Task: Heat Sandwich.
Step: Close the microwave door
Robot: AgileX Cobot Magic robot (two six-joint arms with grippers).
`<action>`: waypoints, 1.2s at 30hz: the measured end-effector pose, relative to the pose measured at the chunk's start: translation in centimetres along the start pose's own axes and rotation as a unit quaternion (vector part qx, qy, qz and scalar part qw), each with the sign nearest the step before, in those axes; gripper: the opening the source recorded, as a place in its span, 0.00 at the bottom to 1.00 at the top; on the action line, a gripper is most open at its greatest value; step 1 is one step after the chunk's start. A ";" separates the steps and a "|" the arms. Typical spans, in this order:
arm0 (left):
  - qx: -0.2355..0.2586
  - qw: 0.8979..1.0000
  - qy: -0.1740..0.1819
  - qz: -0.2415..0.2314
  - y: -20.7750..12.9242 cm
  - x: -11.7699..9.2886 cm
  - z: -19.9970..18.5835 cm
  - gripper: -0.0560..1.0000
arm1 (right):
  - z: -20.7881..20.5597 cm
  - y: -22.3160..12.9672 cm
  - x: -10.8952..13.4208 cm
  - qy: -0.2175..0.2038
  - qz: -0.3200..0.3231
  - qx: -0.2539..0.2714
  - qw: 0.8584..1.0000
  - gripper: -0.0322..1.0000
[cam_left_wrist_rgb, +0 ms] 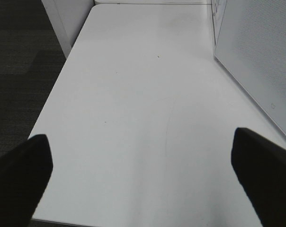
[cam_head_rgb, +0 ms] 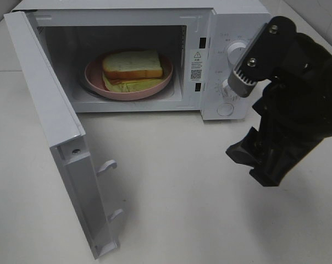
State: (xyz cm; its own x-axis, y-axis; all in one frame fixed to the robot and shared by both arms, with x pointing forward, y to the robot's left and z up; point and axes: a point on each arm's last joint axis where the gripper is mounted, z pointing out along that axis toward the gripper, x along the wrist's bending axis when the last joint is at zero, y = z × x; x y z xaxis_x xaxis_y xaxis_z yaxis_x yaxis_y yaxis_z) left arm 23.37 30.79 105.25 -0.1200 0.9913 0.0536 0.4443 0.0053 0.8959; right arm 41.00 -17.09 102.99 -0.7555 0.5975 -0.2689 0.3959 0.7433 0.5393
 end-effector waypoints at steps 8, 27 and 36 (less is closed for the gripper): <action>0.000 1.000 0.000 0.000 0.0 0.0 0.0 0.97 | -2.6 -1.5 0.1 -0.004 0.066 0.019 0.998 0.77; 0.000 1.000 0.000 0.000 0.0 0.0 0.0 0.97 | -9.7 -6.6 0.8 -0.019 0.156 0.070 0.985 0.77; 0.000 1.000 0.000 0.000 0.0 0.0 0.0 0.97 | -11.0 -8.5 1.2 -0.021 0.168 0.080 0.982 0.77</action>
State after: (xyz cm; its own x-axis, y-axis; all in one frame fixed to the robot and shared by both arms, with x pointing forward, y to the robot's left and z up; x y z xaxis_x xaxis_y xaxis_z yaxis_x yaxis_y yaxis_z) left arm 23.37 30.79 105.25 -0.1200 0.9913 0.0536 0.4443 0.0053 0.8959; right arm 30.94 -26.00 106.84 -0.5464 0.8271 -0.1319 0.6988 0.5370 0.4725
